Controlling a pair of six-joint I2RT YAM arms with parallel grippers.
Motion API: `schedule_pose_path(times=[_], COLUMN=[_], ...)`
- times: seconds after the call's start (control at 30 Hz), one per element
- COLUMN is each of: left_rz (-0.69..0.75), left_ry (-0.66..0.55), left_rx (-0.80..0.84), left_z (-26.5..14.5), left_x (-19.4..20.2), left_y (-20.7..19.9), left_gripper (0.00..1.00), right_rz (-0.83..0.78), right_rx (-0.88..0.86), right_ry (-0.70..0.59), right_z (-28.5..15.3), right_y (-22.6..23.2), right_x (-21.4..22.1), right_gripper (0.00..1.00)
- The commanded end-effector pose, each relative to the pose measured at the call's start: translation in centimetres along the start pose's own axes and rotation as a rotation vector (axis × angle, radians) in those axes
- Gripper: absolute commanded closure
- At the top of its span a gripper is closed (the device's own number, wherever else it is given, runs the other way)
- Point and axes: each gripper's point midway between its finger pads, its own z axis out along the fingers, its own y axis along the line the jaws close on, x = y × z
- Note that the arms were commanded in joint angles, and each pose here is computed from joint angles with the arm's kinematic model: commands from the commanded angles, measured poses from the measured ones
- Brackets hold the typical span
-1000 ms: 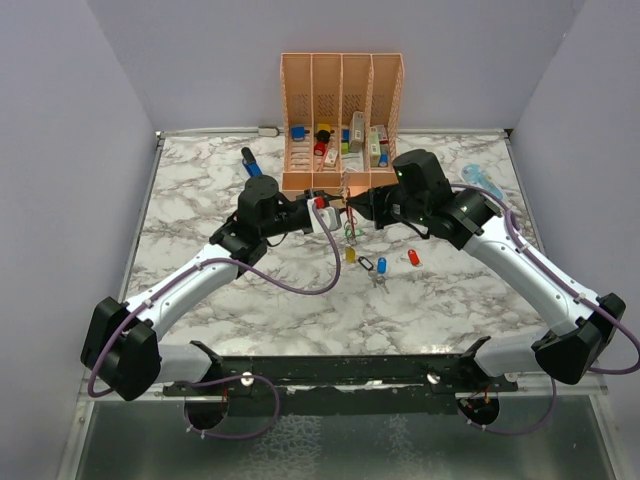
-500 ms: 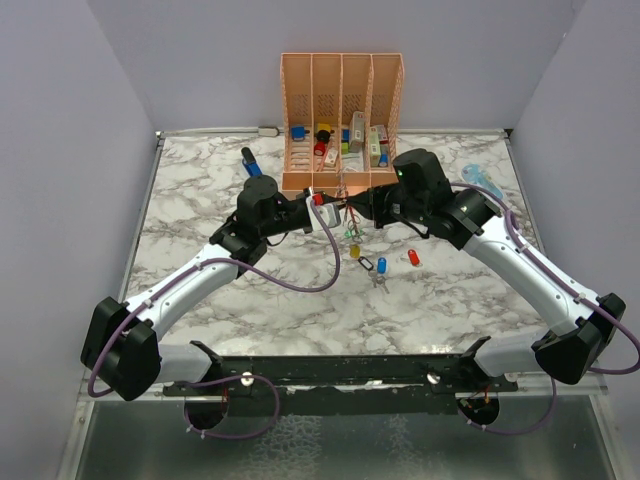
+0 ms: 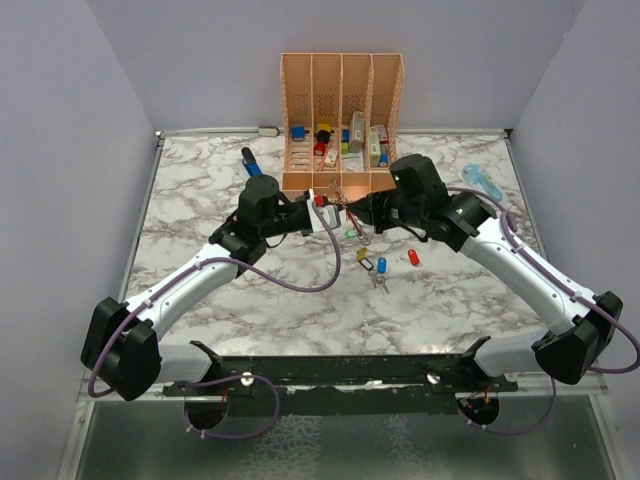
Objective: Put the keys on the keyring
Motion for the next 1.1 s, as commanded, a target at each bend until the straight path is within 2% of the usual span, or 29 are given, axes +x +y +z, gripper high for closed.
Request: schedule_pose_path(times=[0.0,0.3,0.43,0.6,0.67,0.8,0.97,1.07], left_rz=[0.019,-0.042,-0.055,-0.067,-0.073,-0.101,-0.2,-0.2], left_ry=[-0.016,0.048,0.104,0.181,0.193,0.226,0.241,0.239], left_rx=[0.063,0.177,0.16,0.142,0.134,0.071,-0.177,-0.274], left_z=[-0.3,-1.0,-1.3,-2.1,-2.7,-4.1,-6.9,-8.0], left_x=[-1.0,1.4,3.3,5.1,5.1,5.6,6.5,6.3], left_y=[-0.5,-3.9,-4.4,-4.7,-4.5,-2.8,3.3,5.7], left_gripper=[1.0,1.0,0.8,0.69,0.6,0.43,0.42,0.42], right_rz=[0.002,-0.016,-0.05,-0.141,-0.204,-0.373,-0.568,-0.64], right_rx=[-0.033,0.022,0.082,0.131,0.147,0.204,0.392,0.445], right_ry=[0.002,-0.016,0.006,-0.009,-0.02,-0.033,0.029,0.077], right_z=[-0.6,0.8,2.1,3.7,4.4,6.4,10.2,12.0], right_y=[0.2,-2.5,-4.8,-7.4,-8.2,-9.7,-13.3,-15.0], right_x=[-0.2,-1.1,-1.2,-2.1,-2.5,-3.3,-3.2,-2.5], right_gripper=[0.99,0.99,0.99,0.99,0.99,0.99,0.99,0.99])
